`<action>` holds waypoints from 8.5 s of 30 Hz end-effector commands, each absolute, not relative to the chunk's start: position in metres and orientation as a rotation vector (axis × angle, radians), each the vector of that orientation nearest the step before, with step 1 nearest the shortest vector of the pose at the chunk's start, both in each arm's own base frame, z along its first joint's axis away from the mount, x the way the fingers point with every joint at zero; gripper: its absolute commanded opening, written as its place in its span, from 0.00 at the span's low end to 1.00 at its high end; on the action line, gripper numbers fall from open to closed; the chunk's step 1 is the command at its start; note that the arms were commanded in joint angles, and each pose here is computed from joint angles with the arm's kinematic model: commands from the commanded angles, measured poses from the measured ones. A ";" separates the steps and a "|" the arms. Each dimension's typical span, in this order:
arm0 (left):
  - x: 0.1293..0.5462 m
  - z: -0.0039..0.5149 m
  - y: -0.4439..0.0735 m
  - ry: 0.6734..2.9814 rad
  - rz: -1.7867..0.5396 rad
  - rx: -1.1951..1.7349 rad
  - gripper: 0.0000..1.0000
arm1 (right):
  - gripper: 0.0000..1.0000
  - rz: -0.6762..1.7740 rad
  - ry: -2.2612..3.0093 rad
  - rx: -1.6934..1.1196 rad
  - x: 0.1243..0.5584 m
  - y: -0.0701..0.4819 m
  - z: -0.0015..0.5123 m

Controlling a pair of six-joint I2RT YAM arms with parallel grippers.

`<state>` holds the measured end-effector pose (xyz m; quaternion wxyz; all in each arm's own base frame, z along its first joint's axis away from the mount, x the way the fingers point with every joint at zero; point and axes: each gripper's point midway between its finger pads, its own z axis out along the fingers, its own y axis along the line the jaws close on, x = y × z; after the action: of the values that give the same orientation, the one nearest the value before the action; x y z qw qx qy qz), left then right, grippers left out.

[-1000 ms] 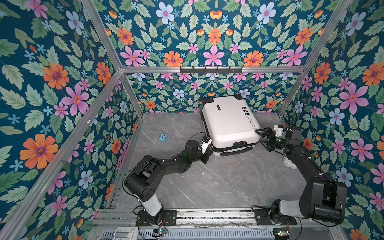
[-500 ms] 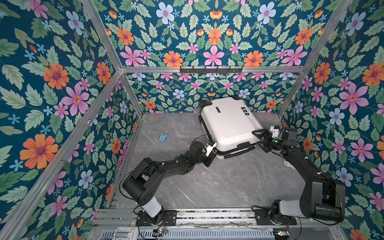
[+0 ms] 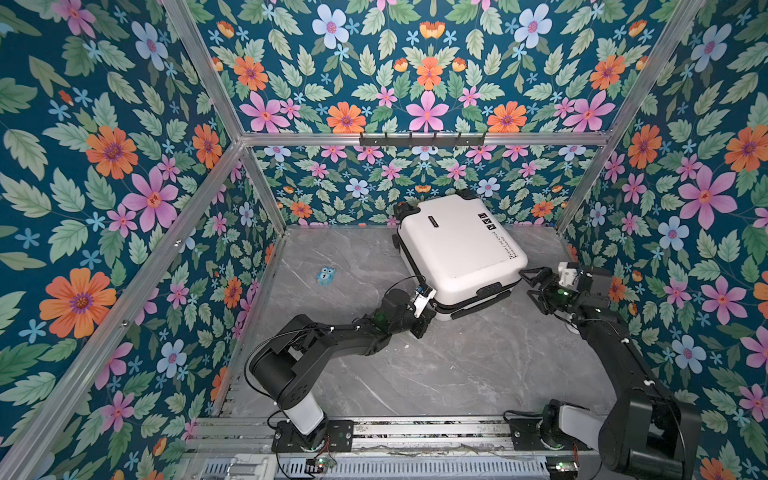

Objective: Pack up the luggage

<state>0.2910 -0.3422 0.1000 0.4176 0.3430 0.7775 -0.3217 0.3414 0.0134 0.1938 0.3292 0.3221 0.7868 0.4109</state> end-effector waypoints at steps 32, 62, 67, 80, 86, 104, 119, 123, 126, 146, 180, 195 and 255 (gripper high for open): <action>0.300 0.113 -0.347 1.924 -0.830 0.808 0.00 | 0.36 1.339 2.104 0.980 0.372 0.102 0.086; 0.291 0.147 -0.347 1.759 -0.547 0.844 0.00 | 0.00 1.227 1.929 1.082 0.379 0.100 0.092; 0.278 0.148 -0.365 1.736 -0.564 0.876 0.00 | 0.00 1.196 1.930 1.083 0.379 0.116 0.094; 0.244 0.198 -0.387 1.652 -0.800 0.889 0.00 | 0.00 1.218 1.903 1.094 0.387 0.142 0.089; 0.235 0.204 -0.386 1.665 -0.967 0.908 0.00 | 0.00 1.200 1.899 1.084 0.385 0.139 0.092; 0.230 0.219 -0.415 1.539 -0.720 0.924 0.00 | 0.00 1.176 1.943 1.079 0.381 0.163 0.084; 0.220 0.211 -0.431 1.514 -0.795 0.898 0.00 | 0.00 1.204 1.933 1.116 0.376 0.168 0.071; 0.219 0.211 -0.437 1.507 -0.849 0.864 0.00 | 0.00 1.185 1.954 1.141 0.372 0.166 0.055; 0.219 0.212 -0.434 1.496 -0.816 0.842 0.00 | 0.00 1.180 1.956 1.152 0.367 0.163 0.050; 0.197 0.156 -0.446 1.463 -0.599 1.103 0.00 | 0.00 1.146 1.977 1.173 0.355 0.158 0.041; 0.194 0.182 -0.505 1.438 -0.732 1.002 0.00 | 0.00 1.132 2.017 1.212 0.327 0.165 0.018; 0.190 0.189 -0.447 1.541 -0.659 0.884 0.55 | 0.35 0.988 2.115 1.067 0.330 0.136 0.048; 0.315 0.194 -0.146 2.189 -0.477 -0.135 0.67 | 0.84 0.804 2.385 0.050 0.246 0.212 0.125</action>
<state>0.3325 -0.1391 0.2290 0.5025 -0.0695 0.8414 -0.1864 0.2385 0.2072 0.1195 0.2940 0.0221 0.9072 0.3001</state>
